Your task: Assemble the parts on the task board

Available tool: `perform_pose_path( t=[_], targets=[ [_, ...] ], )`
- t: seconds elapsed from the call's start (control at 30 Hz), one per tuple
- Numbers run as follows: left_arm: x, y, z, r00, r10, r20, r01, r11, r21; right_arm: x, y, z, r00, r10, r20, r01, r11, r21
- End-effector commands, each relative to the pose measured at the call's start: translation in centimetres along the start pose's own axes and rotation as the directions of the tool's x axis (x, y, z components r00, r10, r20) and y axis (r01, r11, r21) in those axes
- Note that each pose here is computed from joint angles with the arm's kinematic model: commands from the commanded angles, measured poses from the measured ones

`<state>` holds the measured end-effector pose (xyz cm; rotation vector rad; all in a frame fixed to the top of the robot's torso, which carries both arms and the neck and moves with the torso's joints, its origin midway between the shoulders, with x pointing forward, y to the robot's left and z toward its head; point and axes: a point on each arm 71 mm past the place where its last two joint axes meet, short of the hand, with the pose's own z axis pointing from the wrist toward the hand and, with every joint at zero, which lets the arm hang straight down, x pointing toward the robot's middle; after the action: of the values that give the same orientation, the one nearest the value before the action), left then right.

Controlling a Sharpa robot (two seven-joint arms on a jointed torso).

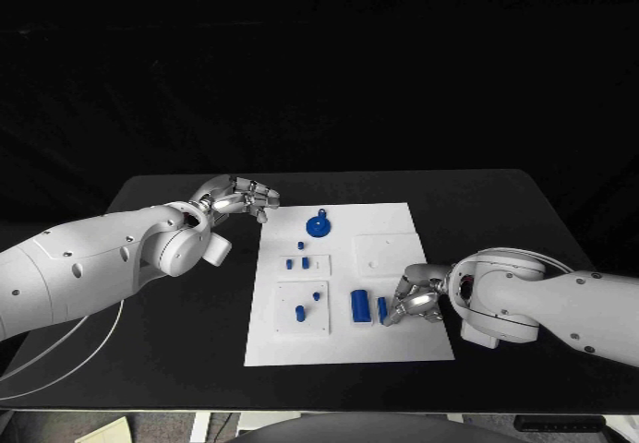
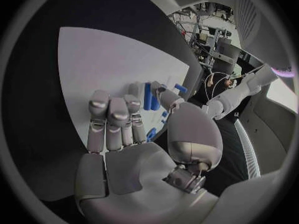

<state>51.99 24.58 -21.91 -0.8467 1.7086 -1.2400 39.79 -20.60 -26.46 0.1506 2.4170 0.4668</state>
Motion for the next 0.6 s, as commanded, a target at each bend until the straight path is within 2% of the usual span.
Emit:
perform_pose_path(
  t=[0.03,0.6],
  targets=[
    [0.13,-0.13,0.01,1.000,-0.007,-0.010,0.007,1.000,0.007,0.23,0.08,0.03,0.999,-0.027,-0.023,0.027,1.000,-0.012],
    [0.19,-0.14,0.08,1.000,-0.007,-0.013,0.007,1.000,0.007,-0.01,0.19,0.13,1.000,-0.021,0.007,0.021,1.000,-0.016]
  ],
)
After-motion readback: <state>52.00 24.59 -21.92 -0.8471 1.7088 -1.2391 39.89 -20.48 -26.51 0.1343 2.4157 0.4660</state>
